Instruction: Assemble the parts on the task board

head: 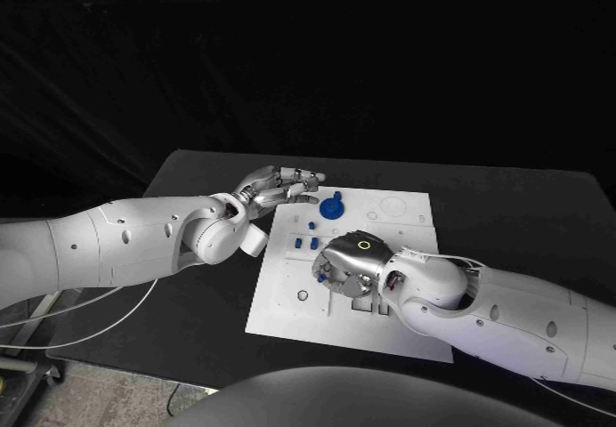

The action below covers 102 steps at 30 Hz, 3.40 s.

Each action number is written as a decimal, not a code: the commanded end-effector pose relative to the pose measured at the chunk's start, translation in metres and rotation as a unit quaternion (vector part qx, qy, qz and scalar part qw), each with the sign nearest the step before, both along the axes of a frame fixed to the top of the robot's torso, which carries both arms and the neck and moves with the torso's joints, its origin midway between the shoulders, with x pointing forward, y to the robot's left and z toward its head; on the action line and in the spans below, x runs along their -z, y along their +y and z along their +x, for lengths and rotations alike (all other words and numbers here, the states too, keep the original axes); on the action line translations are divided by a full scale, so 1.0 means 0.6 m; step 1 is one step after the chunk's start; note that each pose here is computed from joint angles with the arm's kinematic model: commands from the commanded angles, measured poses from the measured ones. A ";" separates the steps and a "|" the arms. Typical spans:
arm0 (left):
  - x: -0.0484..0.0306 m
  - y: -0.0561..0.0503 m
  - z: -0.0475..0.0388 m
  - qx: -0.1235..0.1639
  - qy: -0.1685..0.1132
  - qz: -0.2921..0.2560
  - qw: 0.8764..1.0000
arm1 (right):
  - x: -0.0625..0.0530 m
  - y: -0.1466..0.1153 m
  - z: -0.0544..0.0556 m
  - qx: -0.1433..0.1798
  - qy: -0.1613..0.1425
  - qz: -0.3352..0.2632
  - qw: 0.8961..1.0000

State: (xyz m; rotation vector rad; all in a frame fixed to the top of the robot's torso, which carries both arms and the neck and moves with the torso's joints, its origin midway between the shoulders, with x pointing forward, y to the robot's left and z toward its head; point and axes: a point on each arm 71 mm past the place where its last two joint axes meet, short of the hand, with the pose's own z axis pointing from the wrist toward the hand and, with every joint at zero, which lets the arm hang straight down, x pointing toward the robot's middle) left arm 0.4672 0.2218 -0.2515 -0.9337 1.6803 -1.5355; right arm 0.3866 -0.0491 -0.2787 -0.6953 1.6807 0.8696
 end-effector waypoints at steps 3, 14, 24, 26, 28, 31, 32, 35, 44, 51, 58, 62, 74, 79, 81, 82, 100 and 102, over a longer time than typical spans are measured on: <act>0.000 -0.002 -0.001 0.010 -0.001 -0.004 1.000 | 0.004 -0.003 0.001 0.006 0.007 -0.009 1.000; 0.001 -0.003 -0.001 0.011 0.000 -0.004 1.000 | 0.005 -0.003 0.004 0.011 0.008 -0.009 1.000; 0.000 -0.001 -0.001 0.009 0.000 -0.003 1.000 | 0.002 -0.005 0.006 0.016 0.001 0.003 1.000; 0.000 -0.001 -0.001 0.009 0.000 -0.003 1.000 | -0.001 -0.008 0.005 0.018 -0.002 0.010 1.000; 0.000 0.000 -0.001 0.008 0.000 -0.002 1.000 | -0.007 -0.012 0.005 0.022 -0.004 0.019 1.000; 0.000 0.002 -0.002 0.007 -0.001 -0.002 1.000 | -0.026 -0.023 0.010 0.031 -0.009 0.034 0.999; 0.000 0.003 -0.003 0.006 -0.001 -0.002 1.000 | -0.039 -0.031 0.016 0.039 -0.010 0.040 0.998; -0.001 0.005 -0.003 0.004 -0.001 -0.002 1.000 | -0.067 -0.047 0.035 0.063 0.011 0.042 0.997; -0.007 0.008 -0.010 -0.003 -0.015 -0.008 1.000 | -0.121 -0.109 0.067 0.121 0.022 0.023 0.992; -0.022 0.014 -0.016 -0.017 -0.070 -0.027 0.997 | -0.118 -0.155 0.077 0.148 0.022 0.009 0.989; -0.024 0.013 -0.016 -0.018 -0.077 -0.032 0.996 | -0.100 -0.187 0.077 0.164 0.036 -0.009 0.986; -0.023 0.011 -0.015 -0.016 -0.076 -0.032 0.996 | -0.094 -0.200 0.077 0.172 0.039 -0.018 0.984; -0.021 0.011 -0.014 -0.015 -0.072 -0.031 0.997 | -0.055 -0.202 0.077 0.171 0.038 -0.026 0.984; -0.017 0.012 -0.015 -0.014 -0.065 -0.030 0.997 | -0.040 -0.196 0.076 0.166 0.038 -0.016 0.985; -0.013 0.012 -0.016 -0.012 -0.062 -0.029 0.998 | -0.036 -0.193 0.076 0.165 0.038 -0.015 0.985; -0.012 0.012 -0.016 -0.012 -0.060 -0.029 0.998 | -0.034 -0.192 0.076 0.164 0.038 -0.014 0.986; 0.002 0.012 -0.021 -0.007 -0.043 -0.027 0.999 | -0.025 -0.177 0.080 0.159 0.037 -0.002 0.987; 0.002 0.012 -0.020 -0.007 -0.042 -0.027 0.999 | -0.025 -0.177 0.080 0.159 0.037 -0.002 0.987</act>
